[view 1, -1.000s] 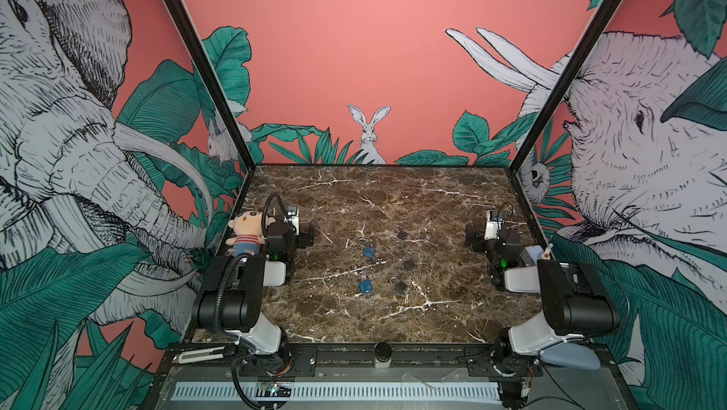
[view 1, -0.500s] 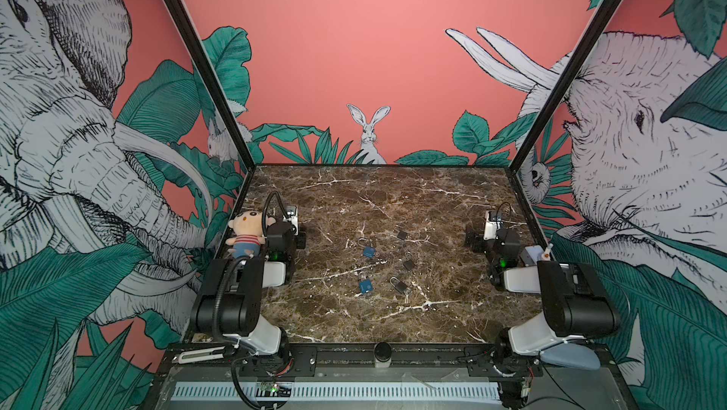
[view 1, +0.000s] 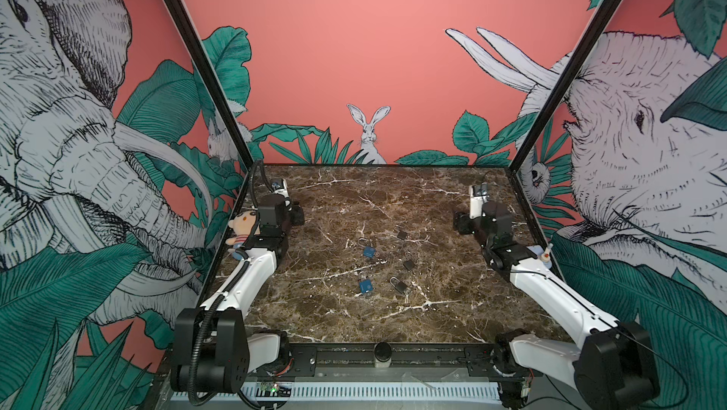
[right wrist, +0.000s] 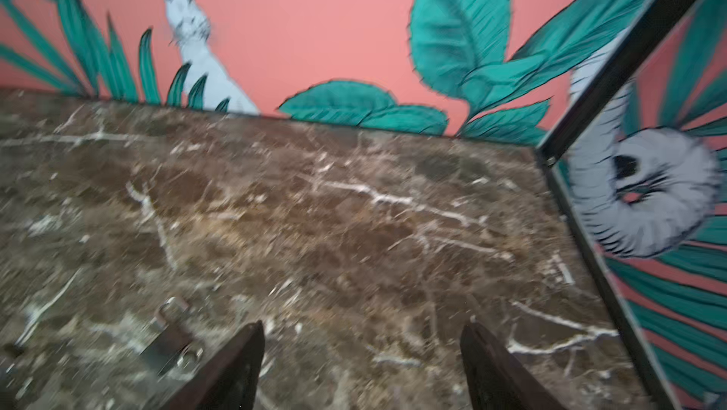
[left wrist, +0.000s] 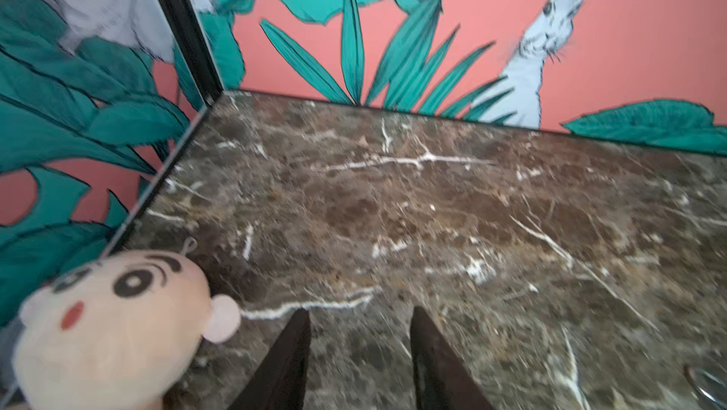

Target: Lock with the key

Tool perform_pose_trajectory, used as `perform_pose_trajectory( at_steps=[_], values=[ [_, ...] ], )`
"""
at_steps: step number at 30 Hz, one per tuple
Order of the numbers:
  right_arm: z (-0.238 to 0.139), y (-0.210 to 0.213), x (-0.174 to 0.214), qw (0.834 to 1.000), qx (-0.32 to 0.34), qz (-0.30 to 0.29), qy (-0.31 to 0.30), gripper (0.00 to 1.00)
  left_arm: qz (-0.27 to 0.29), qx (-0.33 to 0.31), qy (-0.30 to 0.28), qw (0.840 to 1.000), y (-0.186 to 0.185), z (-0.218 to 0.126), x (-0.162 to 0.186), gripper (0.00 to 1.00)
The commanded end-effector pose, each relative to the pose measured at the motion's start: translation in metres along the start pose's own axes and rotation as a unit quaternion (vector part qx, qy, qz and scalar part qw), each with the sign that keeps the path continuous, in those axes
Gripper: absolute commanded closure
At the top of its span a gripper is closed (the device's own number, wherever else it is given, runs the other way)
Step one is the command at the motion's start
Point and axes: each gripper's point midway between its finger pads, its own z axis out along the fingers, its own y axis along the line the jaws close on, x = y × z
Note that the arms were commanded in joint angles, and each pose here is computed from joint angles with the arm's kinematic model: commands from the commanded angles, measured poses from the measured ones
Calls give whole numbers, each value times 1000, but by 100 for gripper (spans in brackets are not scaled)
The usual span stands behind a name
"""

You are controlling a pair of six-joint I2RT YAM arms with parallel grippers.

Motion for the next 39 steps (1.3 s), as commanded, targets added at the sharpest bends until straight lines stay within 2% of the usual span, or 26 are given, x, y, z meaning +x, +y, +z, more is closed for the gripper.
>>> perform_pose_trajectory(
  at_steps=[1, 5, 11, 16, 23, 33, 39],
  values=[
    [-1, 29, 53, 994, -28, -14, 105, 25, -7, 25, 65, 998, -22, -19, 22, 56],
    [-1, 68, 78, 986, -65, -45, 147, 29, -3, 53, 83, 995, -36, -35, 28, 56],
    [-1, 103, 114, 971, -101, -82, 200, 33, -17, 104, 91, 990, -54, -49, 36, 57],
    [-3, 123, 122, 964, -132, -87, 214, 38, -24, 131, 96, 986, -65, -53, 39, 58],
    [1, 150, 131, 952, -171, -99, 234, 38, -21, 140, 102, 985, -71, -52, 44, 58],
    [8, 165, 144, 942, -180, -116, 257, 45, -17, 137, 101, 985, -70, -51, 43, 60],
    [12, 166, 158, 936, -177, -128, 275, 53, -15, 137, 103, 985, -70, -51, 43, 60]
  ],
)
